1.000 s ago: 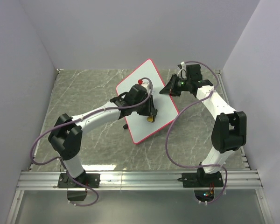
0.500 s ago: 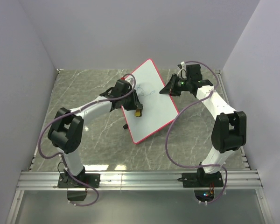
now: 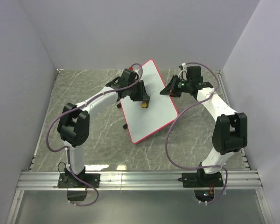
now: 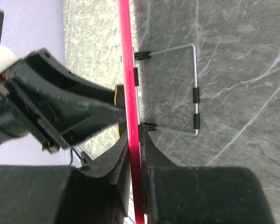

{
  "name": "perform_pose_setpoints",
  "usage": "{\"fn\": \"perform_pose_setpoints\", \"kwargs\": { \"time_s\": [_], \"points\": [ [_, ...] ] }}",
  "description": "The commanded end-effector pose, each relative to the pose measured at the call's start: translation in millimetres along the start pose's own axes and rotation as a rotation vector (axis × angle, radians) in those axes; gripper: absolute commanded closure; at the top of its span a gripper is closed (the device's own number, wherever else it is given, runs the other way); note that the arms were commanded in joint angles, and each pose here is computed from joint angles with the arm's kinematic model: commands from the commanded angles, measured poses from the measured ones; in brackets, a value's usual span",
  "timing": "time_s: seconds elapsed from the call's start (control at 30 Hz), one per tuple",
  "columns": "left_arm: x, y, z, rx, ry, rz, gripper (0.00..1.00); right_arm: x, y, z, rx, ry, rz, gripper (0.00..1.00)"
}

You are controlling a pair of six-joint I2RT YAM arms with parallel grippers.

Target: Erase the whiteboard

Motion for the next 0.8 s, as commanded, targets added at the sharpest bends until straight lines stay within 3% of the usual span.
{"fn": "perform_pose_setpoints", "kwargs": {
  "time_s": [0.0, 0.23, 0.37, 0.57, 0.77],
  "points": [
    [26.9, 33.5, 3.6, 0.056, -0.035, -0.016, 1.00, 17.3, 3.2, 24.0, 0.104, 0.048, -0.007, 1.00],
    [89.8, 39.1, -28.1, 0.012, -0.146, -0.141, 1.00, 20.5, 0.0, 19.7, 0.116, 0.037, 0.006, 1.00],
    [97.7, 43.9, -27.5, 0.027, -0.153, -0.147, 1.00, 23.5, -2.5, 15.9, 0.109, 0.027, 0.011, 1.00],
    [63.9, 39.3, -17.3, 0.040, -0.063, -0.085, 1.00, 24.2, -3.7, 16.2, 0.094, 0.038, 0.016, 1.00],
    [11.6, 28.1, 25.7, 0.123, 0.023, 0.044, 1.00, 23.6, -1.8, 16.4, 0.078, 0.049, 0.018, 1.00]
  ]
}}
Point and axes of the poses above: each gripper's point midway between its finger pads, its own y axis out along the fingers, its own x axis along the line the jaws close on, z = x × y, the point moved 9 cm from there along -y, back along the fingers, and after that the axes turned 10 degrees about -y, right-handed, at the moved point
